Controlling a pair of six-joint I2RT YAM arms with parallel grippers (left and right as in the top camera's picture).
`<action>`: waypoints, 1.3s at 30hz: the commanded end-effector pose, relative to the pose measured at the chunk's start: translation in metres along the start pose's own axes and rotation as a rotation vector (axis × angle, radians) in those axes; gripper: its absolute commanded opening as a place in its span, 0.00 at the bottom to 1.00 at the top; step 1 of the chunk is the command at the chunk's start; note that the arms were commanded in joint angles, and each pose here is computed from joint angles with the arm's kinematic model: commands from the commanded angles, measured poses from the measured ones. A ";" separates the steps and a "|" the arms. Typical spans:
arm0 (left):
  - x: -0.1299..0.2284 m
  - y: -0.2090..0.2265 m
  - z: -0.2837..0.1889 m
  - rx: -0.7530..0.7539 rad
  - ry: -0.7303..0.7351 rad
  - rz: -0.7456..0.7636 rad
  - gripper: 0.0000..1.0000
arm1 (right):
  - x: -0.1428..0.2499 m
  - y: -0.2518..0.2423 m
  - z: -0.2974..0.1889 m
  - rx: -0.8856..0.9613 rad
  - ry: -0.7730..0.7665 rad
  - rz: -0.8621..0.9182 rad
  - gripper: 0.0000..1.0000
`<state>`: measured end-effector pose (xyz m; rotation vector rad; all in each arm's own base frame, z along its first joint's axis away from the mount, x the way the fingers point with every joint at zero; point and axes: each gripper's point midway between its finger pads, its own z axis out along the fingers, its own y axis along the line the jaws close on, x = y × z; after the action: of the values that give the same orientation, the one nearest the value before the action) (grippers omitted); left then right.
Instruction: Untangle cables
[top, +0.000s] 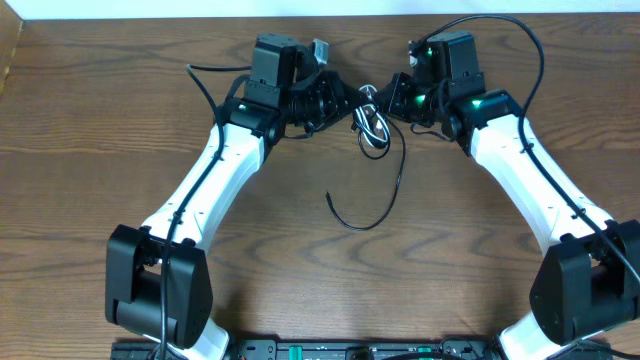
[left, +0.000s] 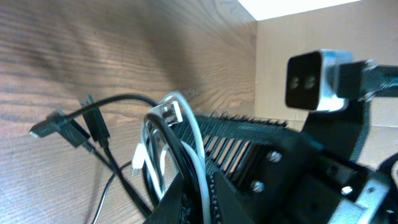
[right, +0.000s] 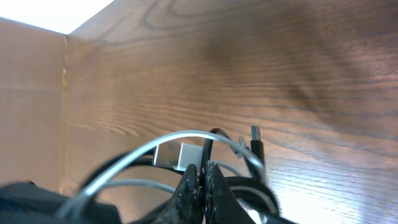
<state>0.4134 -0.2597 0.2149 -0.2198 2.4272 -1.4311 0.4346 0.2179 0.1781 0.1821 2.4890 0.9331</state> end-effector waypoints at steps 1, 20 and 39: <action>-0.022 -0.013 -0.020 0.052 -0.054 0.046 0.07 | 0.020 0.005 0.008 -0.041 0.086 -0.157 0.01; -0.025 -0.009 -0.025 0.045 -0.058 0.227 0.08 | 0.015 0.040 -0.006 -0.276 0.145 0.011 0.17; -0.028 -0.006 -0.025 0.030 -0.074 0.150 0.07 | 0.025 0.052 -0.005 -0.301 0.186 0.064 0.19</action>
<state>0.4294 -0.2337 0.2197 -0.0891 2.3464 -1.3634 0.4119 0.2556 0.2043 0.0759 2.4698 1.3523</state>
